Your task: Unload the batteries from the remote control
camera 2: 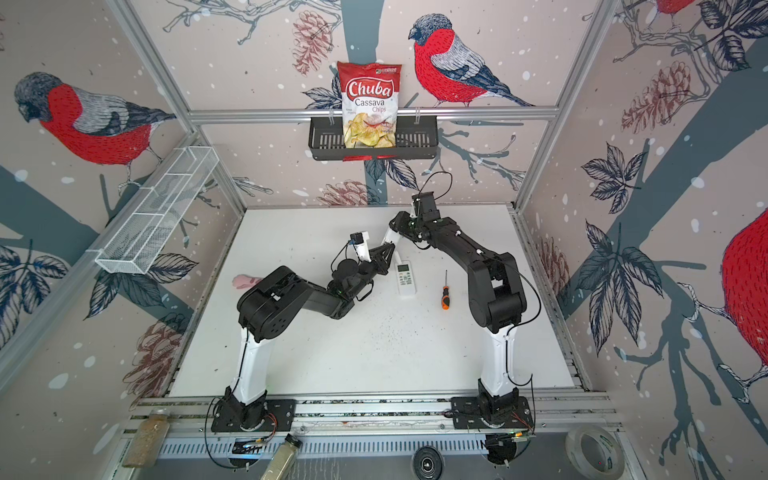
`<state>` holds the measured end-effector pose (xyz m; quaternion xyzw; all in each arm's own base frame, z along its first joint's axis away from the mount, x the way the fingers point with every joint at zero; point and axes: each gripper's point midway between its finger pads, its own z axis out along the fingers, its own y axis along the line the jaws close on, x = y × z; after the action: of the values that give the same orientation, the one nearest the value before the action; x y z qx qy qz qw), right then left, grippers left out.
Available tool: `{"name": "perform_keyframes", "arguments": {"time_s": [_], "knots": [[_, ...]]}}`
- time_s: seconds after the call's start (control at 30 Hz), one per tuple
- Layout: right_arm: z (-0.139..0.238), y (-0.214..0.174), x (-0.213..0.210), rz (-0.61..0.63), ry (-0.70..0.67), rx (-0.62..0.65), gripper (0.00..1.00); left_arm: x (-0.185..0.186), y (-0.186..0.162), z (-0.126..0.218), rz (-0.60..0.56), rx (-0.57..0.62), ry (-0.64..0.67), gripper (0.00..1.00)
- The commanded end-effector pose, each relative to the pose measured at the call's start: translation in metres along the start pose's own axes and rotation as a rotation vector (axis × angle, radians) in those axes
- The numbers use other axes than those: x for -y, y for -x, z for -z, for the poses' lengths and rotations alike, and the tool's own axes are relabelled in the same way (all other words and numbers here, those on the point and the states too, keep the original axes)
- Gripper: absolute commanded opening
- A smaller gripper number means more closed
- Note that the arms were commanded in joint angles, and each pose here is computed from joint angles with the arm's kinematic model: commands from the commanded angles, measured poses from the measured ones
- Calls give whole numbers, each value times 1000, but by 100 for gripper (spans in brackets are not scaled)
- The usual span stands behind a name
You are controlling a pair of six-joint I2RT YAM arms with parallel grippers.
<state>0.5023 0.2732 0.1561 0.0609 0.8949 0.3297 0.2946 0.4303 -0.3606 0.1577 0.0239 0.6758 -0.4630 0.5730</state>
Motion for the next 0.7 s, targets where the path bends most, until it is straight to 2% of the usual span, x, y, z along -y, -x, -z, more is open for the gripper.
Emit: {"name": "perform_keyframes", "arguments": {"time_s": [0.0, 0.1, 0.27, 0.4, 0.53, 0.67], "knots": [[1, 5, -4, 9, 11, 18, 18, 8, 5, 0, -9, 12, -27, 23], [1, 7, -4, 19, 4, 17, 18, 13, 13, 7, -17, 30, -32, 27], [0, 6, 0, 58, -33, -9, 18, 28, 41, 29, -83, 65, -29, 52], [2, 6, -3, 104, -51, -35, 18, 26, 69, 55, -89, 103, 11, 67], [-2, -2, -13, 198, -91, -98, 18, 10, 85, 76, -68, 75, 106, 81], [-10, -19, -20, 290, -145, -175, 18, -9, 95, 98, -93, 29, 260, 89]]}}
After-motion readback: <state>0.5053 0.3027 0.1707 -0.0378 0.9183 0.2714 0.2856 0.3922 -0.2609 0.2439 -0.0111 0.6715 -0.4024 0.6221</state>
